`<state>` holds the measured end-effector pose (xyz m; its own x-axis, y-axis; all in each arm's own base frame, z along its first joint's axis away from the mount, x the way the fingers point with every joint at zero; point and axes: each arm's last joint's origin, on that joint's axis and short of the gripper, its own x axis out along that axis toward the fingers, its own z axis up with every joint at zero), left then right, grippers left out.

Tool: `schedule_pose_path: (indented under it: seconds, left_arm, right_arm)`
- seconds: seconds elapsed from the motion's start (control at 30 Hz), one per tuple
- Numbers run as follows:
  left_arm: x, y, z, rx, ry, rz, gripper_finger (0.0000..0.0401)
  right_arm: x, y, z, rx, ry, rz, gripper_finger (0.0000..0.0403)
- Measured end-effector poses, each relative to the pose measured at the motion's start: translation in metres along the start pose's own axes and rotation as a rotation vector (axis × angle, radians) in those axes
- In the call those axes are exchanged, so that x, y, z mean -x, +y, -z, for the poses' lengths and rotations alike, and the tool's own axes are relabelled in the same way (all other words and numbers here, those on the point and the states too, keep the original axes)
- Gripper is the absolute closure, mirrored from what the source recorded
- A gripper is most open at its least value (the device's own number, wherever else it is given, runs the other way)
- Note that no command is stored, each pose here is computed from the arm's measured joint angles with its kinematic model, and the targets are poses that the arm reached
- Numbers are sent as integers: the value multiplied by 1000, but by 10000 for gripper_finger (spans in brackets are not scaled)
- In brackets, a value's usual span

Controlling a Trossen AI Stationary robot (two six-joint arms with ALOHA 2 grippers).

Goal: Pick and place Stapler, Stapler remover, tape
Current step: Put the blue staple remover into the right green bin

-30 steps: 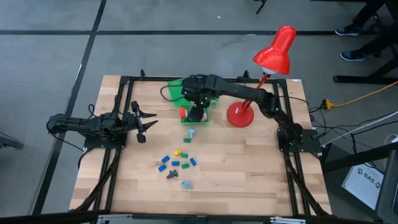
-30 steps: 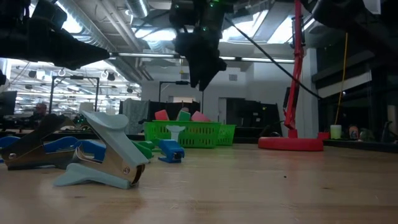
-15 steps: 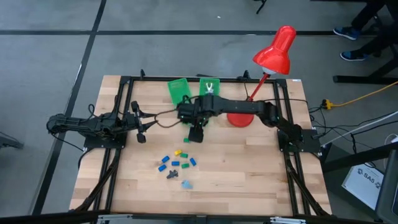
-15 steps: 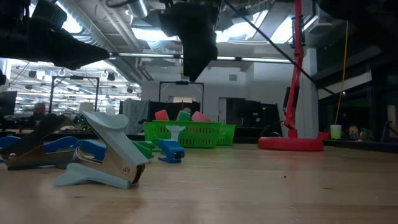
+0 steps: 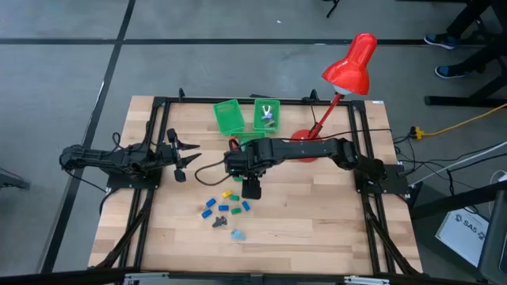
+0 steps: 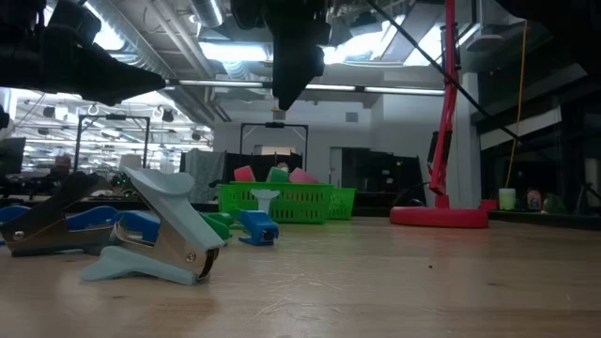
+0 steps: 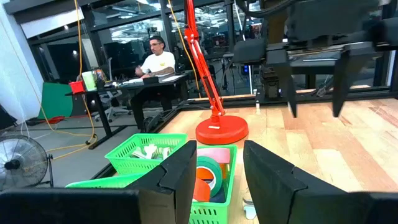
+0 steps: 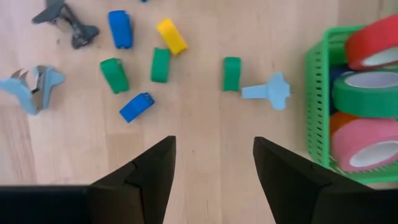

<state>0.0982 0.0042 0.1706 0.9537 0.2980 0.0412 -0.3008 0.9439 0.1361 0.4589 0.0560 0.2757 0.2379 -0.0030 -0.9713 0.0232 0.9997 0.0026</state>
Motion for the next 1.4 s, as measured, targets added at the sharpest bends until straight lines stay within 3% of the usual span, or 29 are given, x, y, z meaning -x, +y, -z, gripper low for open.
schedule_pose_path:
  seconds: [0.5,0.73,0.93,1.03,1.17,1.27,1.4]
  left_arm:
    - [0,0,0,0,0,0,274]
    - [0,0,0,0,0,0,274]
    - [0,0,0,-1,3,1,274]
    - [0,0,0,1,-2,0,274]
    - [0,0,0,1,-1,0,274]
    - [0,0,0,0,0,0,274]
    - [0,0,0,0,0,0,274]
  right_arm:
    - [2,43,6,318,-23,-86,183]
    - [-13,48,4,376,-17,-87,183]
    - [-49,44,2,364,-28,-81,183]
    - [-66,33,6,300,5,-33,183]
    - [-74,17,7,111,16,88,183]
    - [-77,7,5,-102,-8,159,183]
    - [-76,-1,-1,-386,-80,149,183]
